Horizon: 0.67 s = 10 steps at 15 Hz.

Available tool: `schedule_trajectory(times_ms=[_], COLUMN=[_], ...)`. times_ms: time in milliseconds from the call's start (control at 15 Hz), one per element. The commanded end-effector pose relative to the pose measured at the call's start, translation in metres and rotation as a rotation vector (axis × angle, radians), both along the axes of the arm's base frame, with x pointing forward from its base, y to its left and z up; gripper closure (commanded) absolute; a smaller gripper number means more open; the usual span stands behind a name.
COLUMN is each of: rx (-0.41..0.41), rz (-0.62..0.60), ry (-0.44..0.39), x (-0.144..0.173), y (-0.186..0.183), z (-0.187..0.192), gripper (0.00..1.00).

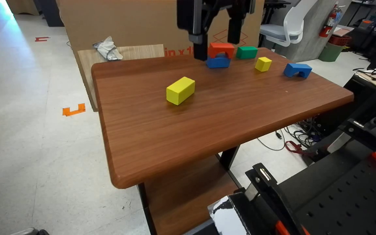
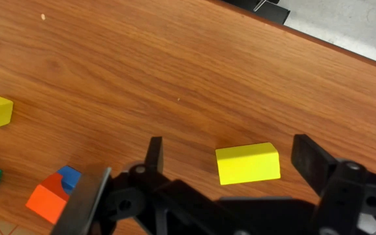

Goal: Put the yellow block on the orange block

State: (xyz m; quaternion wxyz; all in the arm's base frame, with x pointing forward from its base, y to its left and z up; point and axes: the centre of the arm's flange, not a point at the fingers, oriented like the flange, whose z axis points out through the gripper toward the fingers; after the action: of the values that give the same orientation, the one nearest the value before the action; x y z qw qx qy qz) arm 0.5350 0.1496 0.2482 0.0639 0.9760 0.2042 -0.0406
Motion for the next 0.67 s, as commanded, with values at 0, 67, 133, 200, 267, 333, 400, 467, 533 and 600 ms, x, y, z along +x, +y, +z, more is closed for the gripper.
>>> schedule_trajectory(times_ms=[0,67,133,200,267,333,400,467,533,600], rx=[-0.008,-0.001,0.005,0.009,0.011,0.01,0.005,-0.002,-0.007,-0.012], rz=[0.107,0.128,0.148,0.162,0.175,0.187,0.196,0.205,0.213,0.221], ry=[0.001,0.011,0.017,0.022,0.026,0.033,0.044,0.049,0.055,0.063], x=[0.019,0.019,0.021,0.023,0.025,0.029,0.032,0.036,0.039,0.043], y=[0.023,0.028,0.031,0.033,0.034,0.034,0.034,0.035,0.039,0.043], z=[-0.02,-0.024,-0.029,-0.033,-0.037,-0.04,-0.044,-0.049,-0.053,-0.059], gripper=[0.0,0.0,0.0,0.0,0.0,0.0,0.0,0.0,0.0,0.0])
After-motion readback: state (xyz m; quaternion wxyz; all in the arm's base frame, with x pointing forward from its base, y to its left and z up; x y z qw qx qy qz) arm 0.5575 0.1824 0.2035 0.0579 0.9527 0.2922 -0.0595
